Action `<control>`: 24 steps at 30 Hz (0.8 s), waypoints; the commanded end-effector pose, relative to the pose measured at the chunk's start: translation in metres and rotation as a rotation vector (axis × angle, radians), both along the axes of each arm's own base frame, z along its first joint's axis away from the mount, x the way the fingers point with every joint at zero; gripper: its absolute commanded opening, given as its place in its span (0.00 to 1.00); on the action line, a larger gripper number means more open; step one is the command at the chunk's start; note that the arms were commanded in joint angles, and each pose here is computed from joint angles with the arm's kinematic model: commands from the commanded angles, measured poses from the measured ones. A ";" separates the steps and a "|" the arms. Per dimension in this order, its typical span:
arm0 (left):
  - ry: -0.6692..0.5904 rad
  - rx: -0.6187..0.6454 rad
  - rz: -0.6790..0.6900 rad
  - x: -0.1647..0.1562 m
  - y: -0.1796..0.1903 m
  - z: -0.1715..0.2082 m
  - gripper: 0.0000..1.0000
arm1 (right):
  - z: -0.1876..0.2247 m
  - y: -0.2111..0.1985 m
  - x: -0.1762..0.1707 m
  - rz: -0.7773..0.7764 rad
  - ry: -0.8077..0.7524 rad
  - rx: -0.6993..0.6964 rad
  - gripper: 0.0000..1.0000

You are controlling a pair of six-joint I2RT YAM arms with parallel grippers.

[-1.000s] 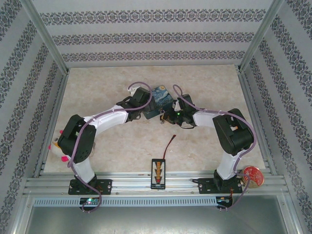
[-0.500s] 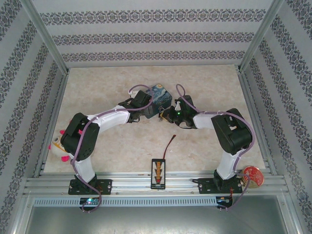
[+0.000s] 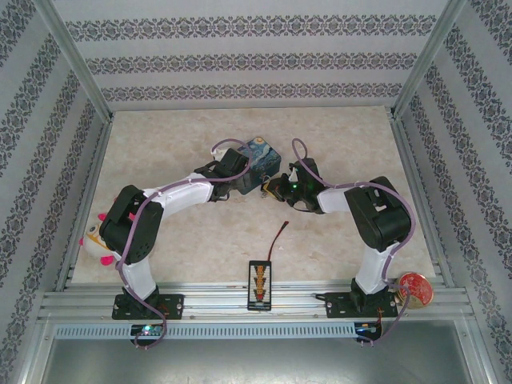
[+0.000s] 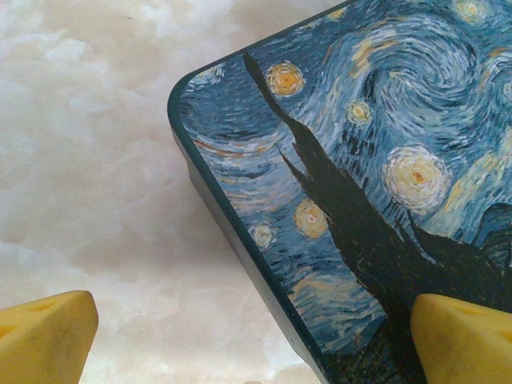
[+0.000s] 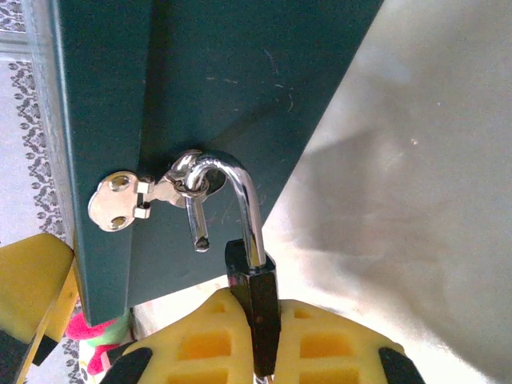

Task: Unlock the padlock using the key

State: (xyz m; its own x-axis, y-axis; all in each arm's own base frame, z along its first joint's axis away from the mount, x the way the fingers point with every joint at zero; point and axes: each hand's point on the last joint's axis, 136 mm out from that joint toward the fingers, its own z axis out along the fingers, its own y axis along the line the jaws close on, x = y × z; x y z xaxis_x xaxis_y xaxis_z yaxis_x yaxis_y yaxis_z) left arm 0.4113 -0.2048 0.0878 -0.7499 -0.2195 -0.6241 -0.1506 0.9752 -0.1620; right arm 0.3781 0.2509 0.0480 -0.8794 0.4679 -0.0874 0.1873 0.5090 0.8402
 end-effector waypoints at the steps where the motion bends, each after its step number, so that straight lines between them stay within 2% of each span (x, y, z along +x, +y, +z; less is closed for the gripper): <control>1: 0.072 0.073 -0.009 -0.018 0.012 -0.015 0.99 | -0.001 -0.006 0.011 -0.053 -0.023 0.015 0.00; 24: 0.057 0.030 -0.010 -0.021 0.009 -0.011 0.98 | -0.001 -0.004 0.023 -0.109 -0.033 0.078 0.00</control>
State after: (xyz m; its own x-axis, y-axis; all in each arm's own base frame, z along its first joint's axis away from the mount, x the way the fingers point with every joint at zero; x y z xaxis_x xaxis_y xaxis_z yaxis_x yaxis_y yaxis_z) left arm 0.4083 -0.2037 0.0869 -0.7502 -0.2214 -0.6230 -0.1489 0.9746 -0.1672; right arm 0.3888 0.2547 0.0467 -0.8542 0.5168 -0.0570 0.2068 0.4384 0.8747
